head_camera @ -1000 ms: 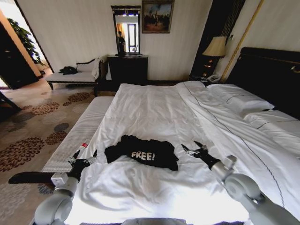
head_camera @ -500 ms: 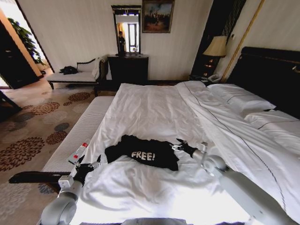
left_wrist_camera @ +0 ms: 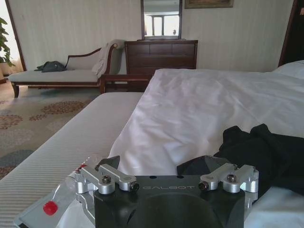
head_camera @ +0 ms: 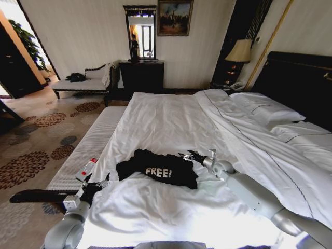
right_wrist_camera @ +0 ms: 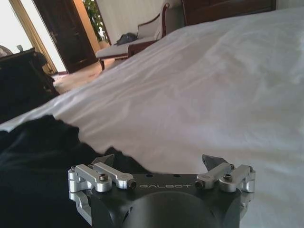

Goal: Fold the clothes on the bed.

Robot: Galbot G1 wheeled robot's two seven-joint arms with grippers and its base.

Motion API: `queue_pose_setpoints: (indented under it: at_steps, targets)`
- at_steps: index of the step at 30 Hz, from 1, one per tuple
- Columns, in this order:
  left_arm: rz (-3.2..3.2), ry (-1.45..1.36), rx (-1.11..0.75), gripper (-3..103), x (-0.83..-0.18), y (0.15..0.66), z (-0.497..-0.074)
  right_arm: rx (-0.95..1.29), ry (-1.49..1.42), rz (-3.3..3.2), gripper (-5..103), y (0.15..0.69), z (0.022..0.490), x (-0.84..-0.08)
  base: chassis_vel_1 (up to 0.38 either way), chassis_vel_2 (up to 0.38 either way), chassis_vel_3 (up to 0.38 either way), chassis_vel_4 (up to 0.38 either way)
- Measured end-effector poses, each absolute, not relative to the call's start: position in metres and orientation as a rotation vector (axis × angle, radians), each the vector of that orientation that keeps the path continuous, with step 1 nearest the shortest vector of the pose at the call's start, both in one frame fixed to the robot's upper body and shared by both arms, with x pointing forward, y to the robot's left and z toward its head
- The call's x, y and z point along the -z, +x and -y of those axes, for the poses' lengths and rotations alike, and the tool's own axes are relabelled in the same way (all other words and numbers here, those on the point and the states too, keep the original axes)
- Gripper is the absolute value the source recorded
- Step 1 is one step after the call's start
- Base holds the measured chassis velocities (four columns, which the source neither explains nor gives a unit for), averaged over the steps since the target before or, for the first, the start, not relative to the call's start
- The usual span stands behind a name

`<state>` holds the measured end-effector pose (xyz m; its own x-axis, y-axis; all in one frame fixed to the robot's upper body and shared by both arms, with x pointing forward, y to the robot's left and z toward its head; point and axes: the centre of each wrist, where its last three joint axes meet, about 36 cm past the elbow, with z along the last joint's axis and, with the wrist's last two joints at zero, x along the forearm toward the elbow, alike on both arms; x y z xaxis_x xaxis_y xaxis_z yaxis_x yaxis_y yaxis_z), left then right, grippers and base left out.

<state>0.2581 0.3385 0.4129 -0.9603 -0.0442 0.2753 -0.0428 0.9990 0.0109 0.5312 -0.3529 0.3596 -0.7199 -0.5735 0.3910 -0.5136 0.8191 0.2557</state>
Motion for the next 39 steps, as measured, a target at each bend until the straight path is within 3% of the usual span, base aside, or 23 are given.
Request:
queue_pose_setpoints:
  at_steps: [5,12,16,18,19,22,26,28,31,33,35,37,39]
  targets:
    - [2.857,0.064,0.005,100,-0.412,0.256,-0.338,0.164,0.799,2.526,101,0.531,0.359,-0.346,0.0,0.0,0.0,0.0]
    - [2.863,0.065,0.01,100,-0.415,0.256,-0.339,0.148,0.791,2.509,93,0.531,0.365,-0.335,0.0,0.0,0.0,0.0]
    - [2.861,0.069,0.008,100,-0.414,0.255,-0.338,0.143,0.797,2.505,78,0.531,0.365,-0.334,0.0,0.0,0.0,0.0]
    - [2.861,0.07,0.007,100,-0.414,0.255,-0.338,0.142,0.798,2.505,78,0.531,0.365,-0.334,0.0,0.0,0.0,0.0]
    - [2.862,0.071,0.005,100,-0.414,0.254,-0.338,0.141,0.801,2.504,67,0.531,0.364,-0.333,0.0,0.0,0.0,0.0]
    - [2.863,0.071,0.004,100,-0.414,0.255,-0.338,0.142,0.807,2.505,61,0.531,0.363,-0.334,0.0,0.0,0.0,0.0]
    - [2.866,0.072,0.005,100,-0.414,0.256,-0.338,0.141,0.82,2.507,40,0.529,0.36,-0.336,0.0,0.0,0.0,0.0]
    - [2.867,0.072,0.005,100,-0.414,0.256,-0.339,0.14,0.823,2.508,40,0.529,0.359,-0.336,0.0,0.0,0.0,0.0]
    - [2.868,0.071,0.005,100,-0.415,0.257,-0.339,0.137,0.834,2.507,24,0.526,0.357,-0.337,0.0,0.0,0.0,0.0]
    - [2.868,0.071,0.005,100,-0.415,0.257,-0.339,0.136,0.836,2.507,24,0.525,0.357,-0.337,0.0,0.0,0.0,0.0]
    - [2.869,0.072,0.004,100,-0.415,0.257,-0.339,0.133,0.848,2.507,8,0.523,0.355,-0.338,0.0,0.0,0.0,0.0]
    - [2.869,0.072,0.004,100,-0.415,0.257,-0.339,0.133,0.851,2.506,8,0.522,0.354,-0.338,0.0,0.0,0.0,0.0]
    - [2.869,0.073,0.003,100,-0.415,0.257,-0.339,0.13,0.858,2.509,2,0.52,0.353,-0.339,0.0,0.0,0.0,0.0]
